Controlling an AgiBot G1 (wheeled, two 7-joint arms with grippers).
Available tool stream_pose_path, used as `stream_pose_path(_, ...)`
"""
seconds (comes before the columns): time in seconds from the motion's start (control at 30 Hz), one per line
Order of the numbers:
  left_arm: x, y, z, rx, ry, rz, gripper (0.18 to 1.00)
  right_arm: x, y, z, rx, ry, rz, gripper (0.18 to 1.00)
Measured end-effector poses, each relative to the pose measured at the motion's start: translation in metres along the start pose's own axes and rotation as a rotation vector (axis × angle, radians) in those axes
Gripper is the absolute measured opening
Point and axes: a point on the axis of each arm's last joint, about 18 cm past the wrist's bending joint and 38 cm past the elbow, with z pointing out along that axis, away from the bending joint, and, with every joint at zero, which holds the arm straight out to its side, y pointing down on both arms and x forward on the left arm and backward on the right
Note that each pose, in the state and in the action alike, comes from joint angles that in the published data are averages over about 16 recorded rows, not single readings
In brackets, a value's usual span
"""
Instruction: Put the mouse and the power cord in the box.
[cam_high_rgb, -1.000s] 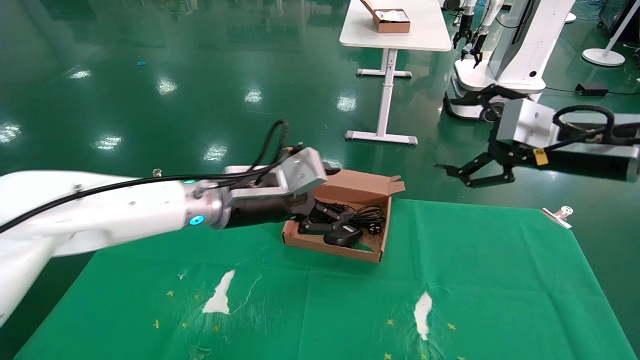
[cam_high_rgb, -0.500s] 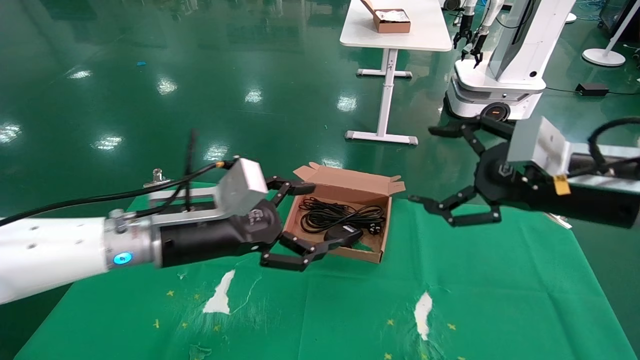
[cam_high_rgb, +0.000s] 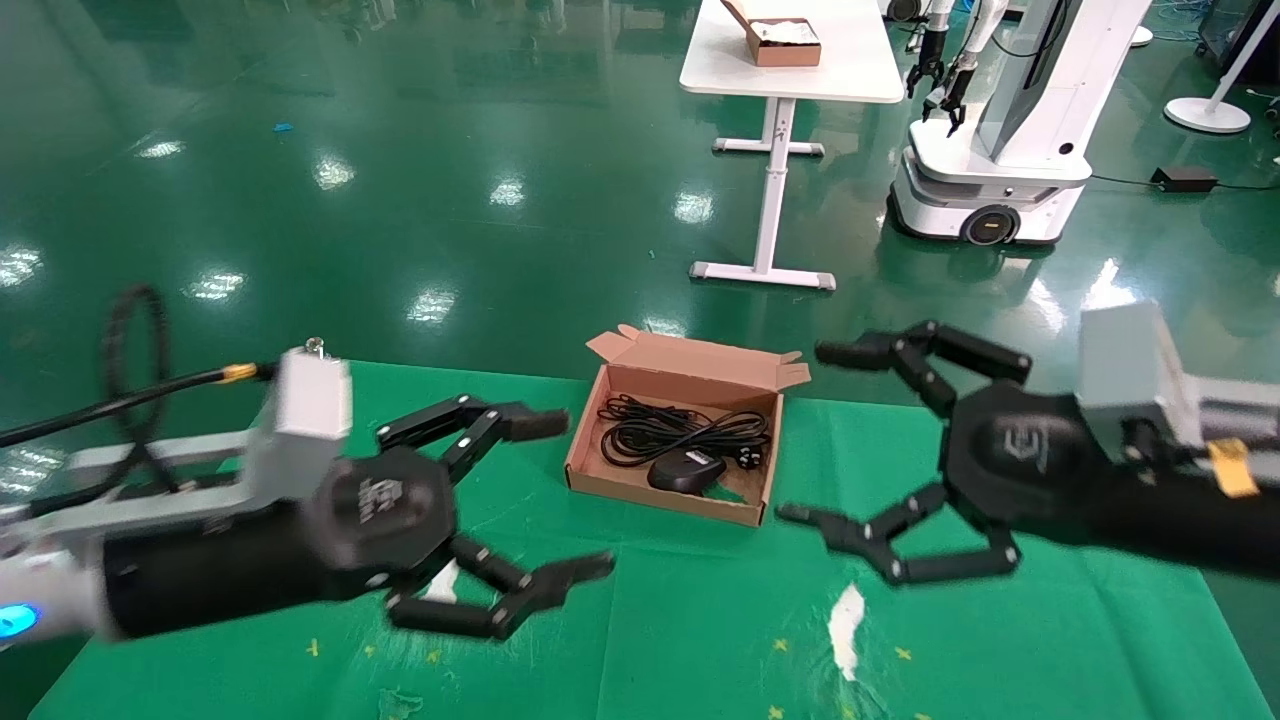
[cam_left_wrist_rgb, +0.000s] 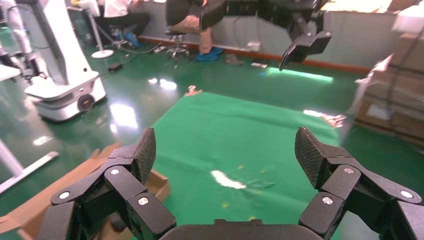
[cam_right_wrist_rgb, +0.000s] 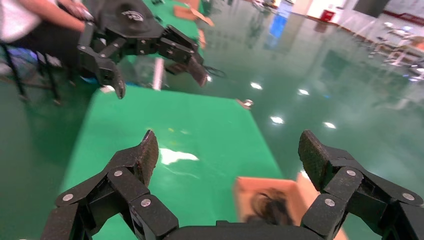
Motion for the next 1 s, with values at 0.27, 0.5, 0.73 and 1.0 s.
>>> stream_pose_path(0.27, 0.032, -0.015, -0.036, 0.044, 0.065, -0.027, 1.000, -0.040, -0.011, -0.003, 0.055, -0.100, 0.129, 1.001)
stream_pose_path(0.5, 0.053, -0.026, -0.057, 0.061, 0.113, -0.033, 1.000, -0.069, -0.021, -0.007, 0.084, -0.180, 0.215, 1.001)
stream_pose_path(0.73, 0.060, -0.030, -0.064, 0.065, 0.130, -0.033, 1.000, -0.081, -0.025, -0.008, 0.094, -0.212, 0.246, 1.001)
stream_pose_path(1.0, 0.058, -0.030, -0.063, 0.065, 0.127, -0.034, 1.000, -0.079, -0.024, -0.008, 0.093, -0.206, 0.241, 1.001)
